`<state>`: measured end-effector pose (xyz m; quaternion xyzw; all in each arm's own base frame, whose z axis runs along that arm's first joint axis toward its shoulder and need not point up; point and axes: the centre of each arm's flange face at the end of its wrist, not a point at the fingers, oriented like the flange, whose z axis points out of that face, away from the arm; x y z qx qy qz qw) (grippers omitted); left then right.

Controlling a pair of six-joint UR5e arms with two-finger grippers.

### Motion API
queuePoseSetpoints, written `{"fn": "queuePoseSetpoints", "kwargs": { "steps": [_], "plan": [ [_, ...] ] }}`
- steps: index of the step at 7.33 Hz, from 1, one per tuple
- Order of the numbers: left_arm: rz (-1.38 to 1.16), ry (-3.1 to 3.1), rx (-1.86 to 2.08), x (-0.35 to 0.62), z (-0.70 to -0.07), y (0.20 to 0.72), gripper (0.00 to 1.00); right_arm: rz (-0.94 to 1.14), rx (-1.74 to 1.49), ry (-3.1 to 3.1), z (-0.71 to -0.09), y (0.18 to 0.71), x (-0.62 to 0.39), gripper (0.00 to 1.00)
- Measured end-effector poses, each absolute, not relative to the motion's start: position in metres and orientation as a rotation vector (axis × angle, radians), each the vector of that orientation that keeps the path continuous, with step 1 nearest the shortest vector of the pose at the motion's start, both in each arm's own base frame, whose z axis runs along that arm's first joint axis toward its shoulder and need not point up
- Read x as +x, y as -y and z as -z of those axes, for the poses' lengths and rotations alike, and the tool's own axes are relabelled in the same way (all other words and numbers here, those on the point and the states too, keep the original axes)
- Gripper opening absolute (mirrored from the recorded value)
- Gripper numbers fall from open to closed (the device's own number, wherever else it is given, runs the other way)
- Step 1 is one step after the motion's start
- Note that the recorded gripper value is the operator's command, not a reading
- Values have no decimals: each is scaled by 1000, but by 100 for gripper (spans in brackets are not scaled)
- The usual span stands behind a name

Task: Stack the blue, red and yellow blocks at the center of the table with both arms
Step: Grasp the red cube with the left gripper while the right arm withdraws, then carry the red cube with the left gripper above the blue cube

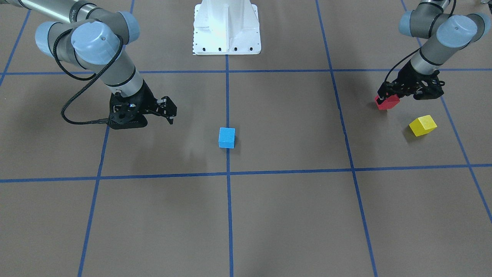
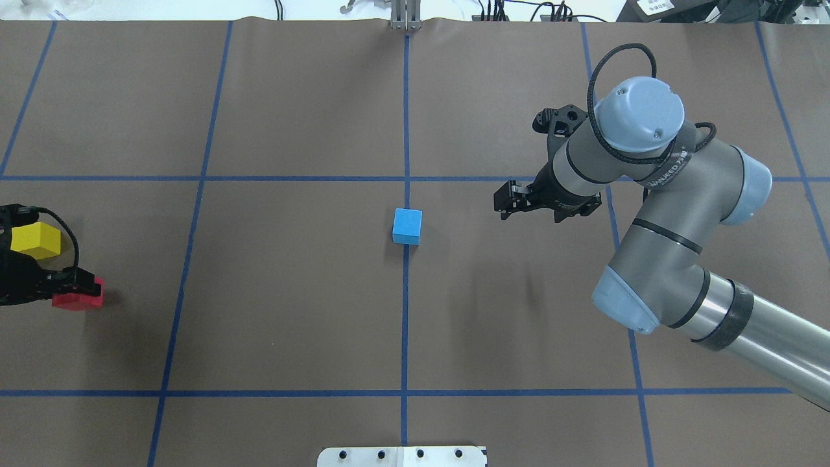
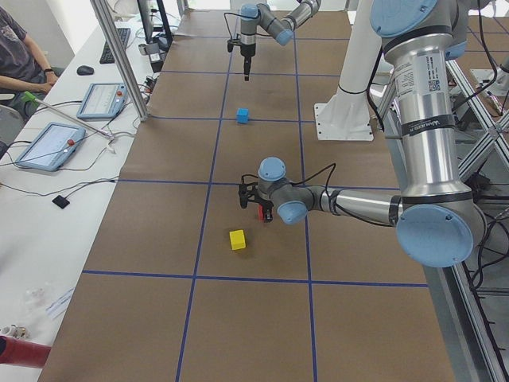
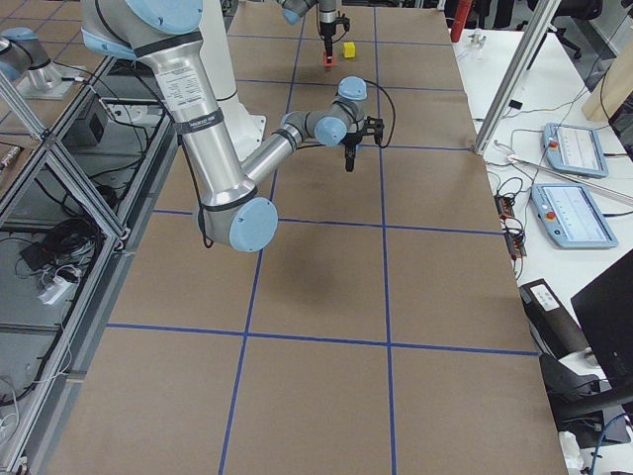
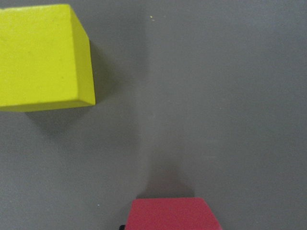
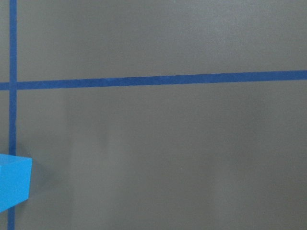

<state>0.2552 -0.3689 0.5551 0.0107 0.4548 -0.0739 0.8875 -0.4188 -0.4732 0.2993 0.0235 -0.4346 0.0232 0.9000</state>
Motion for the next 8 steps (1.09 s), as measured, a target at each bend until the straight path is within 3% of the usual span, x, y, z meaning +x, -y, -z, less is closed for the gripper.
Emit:
{"fn": "queuePoseSetpoints", "kwargs": {
  "steps": [2,4,5,8],
  "plan": [
    [155,-1016,56,292,-456,402,0,-49,29,899,-321,484,-382,100],
    [164,-957,-3,374,-312,446,0,-2,38,872,-368,497,-326,100],
    [145,-917,-14,415,-239,443,0,21,54,850,-390,503,-300,100],
    [32,-911,46,502,-133,453,0,62,78,801,-433,508,-258,100]
  ]
}}
